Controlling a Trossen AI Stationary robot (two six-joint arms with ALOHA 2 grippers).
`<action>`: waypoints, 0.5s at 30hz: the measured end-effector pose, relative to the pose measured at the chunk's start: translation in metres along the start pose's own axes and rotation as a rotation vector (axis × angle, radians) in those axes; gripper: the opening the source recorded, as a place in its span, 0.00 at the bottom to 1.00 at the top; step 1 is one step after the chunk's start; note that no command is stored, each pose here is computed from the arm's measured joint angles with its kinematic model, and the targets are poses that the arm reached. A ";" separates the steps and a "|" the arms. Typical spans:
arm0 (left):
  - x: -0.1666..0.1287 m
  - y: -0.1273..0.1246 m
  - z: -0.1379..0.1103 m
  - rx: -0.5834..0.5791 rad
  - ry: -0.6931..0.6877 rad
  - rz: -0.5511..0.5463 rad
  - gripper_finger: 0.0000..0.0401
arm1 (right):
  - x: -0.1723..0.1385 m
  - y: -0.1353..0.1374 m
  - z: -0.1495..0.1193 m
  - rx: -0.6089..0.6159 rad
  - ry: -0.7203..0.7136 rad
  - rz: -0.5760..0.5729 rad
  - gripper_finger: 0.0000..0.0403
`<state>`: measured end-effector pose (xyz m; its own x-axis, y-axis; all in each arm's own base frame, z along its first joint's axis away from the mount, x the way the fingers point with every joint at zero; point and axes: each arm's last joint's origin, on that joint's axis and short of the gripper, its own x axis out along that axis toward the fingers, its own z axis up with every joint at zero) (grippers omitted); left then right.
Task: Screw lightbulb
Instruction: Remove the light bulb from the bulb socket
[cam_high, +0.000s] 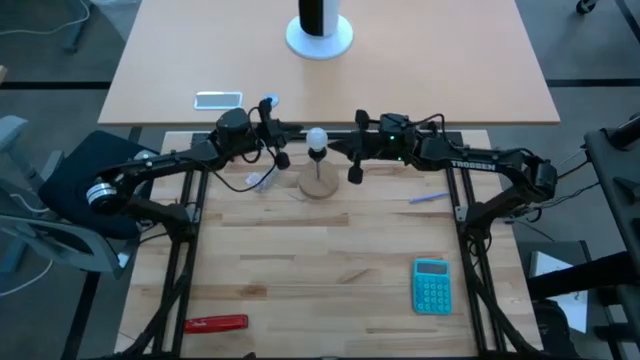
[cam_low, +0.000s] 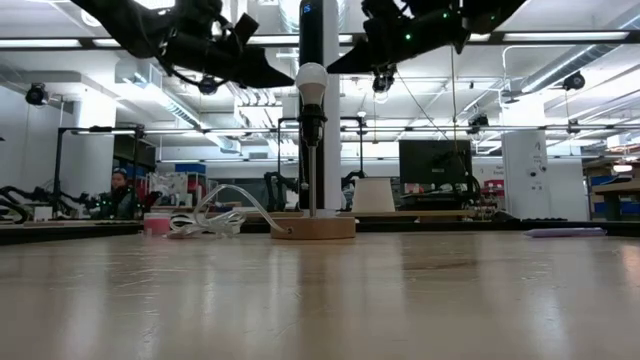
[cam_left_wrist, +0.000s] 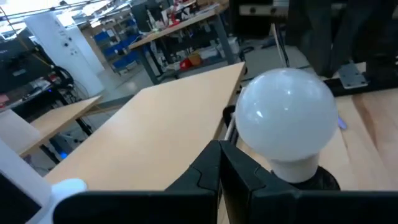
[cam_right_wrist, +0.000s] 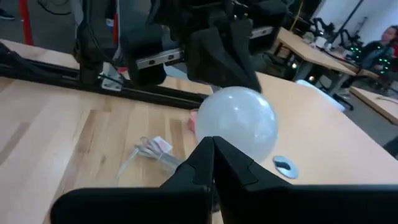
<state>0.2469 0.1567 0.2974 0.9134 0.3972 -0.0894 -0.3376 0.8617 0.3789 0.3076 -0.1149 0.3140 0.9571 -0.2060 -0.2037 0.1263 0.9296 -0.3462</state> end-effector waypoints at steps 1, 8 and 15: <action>0.001 0.000 -0.001 -0.002 -0.002 -0.002 0.00 | 0.002 0.000 -0.001 0.001 0.000 0.000 0.00; 0.005 -0.007 -0.003 -0.004 -0.016 -0.086 0.00 | 0.016 0.000 -0.010 0.031 0.009 -0.055 0.00; 0.001 -0.012 -0.002 0.001 -0.030 -0.221 0.00 | 0.012 -0.004 -0.010 0.022 0.043 -0.134 0.00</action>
<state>0.2511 0.1472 0.2910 0.9714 0.1891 -0.1434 -0.1281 0.9265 0.3538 0.3164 -0.1241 0.3042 0.9193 -0.3411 -0.1962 0.2584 0.8993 -0.3530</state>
